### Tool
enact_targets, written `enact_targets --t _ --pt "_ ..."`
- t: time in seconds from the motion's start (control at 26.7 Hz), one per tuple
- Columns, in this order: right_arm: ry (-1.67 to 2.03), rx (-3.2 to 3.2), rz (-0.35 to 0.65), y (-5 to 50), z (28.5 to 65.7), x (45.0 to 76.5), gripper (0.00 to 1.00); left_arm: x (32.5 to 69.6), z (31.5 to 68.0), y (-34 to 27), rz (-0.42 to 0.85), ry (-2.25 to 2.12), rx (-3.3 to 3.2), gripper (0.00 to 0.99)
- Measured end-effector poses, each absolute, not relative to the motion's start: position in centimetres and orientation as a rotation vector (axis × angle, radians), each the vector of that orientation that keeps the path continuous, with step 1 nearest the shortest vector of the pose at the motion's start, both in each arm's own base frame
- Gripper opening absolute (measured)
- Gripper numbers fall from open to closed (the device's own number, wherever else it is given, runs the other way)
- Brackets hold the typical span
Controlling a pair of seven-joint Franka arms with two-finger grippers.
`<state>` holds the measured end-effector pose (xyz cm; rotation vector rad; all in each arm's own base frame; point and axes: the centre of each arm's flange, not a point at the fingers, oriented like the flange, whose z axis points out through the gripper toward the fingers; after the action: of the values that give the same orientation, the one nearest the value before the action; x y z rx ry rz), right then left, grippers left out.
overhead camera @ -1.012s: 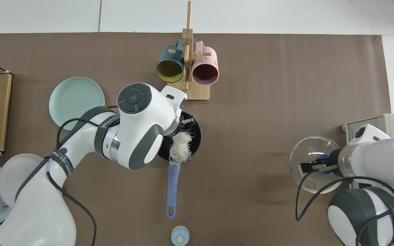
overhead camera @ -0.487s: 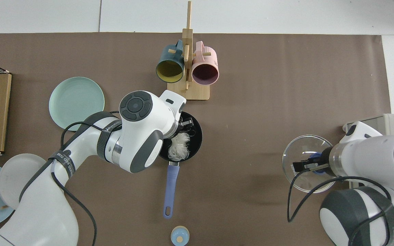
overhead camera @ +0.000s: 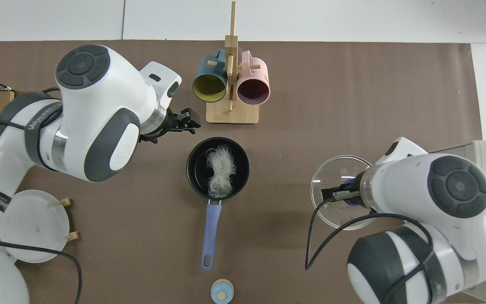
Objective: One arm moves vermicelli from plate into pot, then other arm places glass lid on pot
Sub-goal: 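Withdraw the left gripper while the right gripper lifts the glass lid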
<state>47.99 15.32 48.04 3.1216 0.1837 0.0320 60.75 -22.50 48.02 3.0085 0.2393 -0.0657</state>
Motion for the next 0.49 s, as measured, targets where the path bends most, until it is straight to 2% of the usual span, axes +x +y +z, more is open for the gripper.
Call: enact_targets --t 0.26,0.49 --pt "0.036 3.142 0.08 25.8 49.0 47.7 0.45 59.9 54.5 -12.3 -0.035 -0.005 3.096 0.991" --pt "-0.113 3.18 0.04 31.8 47.7 49.3 0.45 57.9 58.7 -3.4 -0.054 -0.164 3.118 0.991"
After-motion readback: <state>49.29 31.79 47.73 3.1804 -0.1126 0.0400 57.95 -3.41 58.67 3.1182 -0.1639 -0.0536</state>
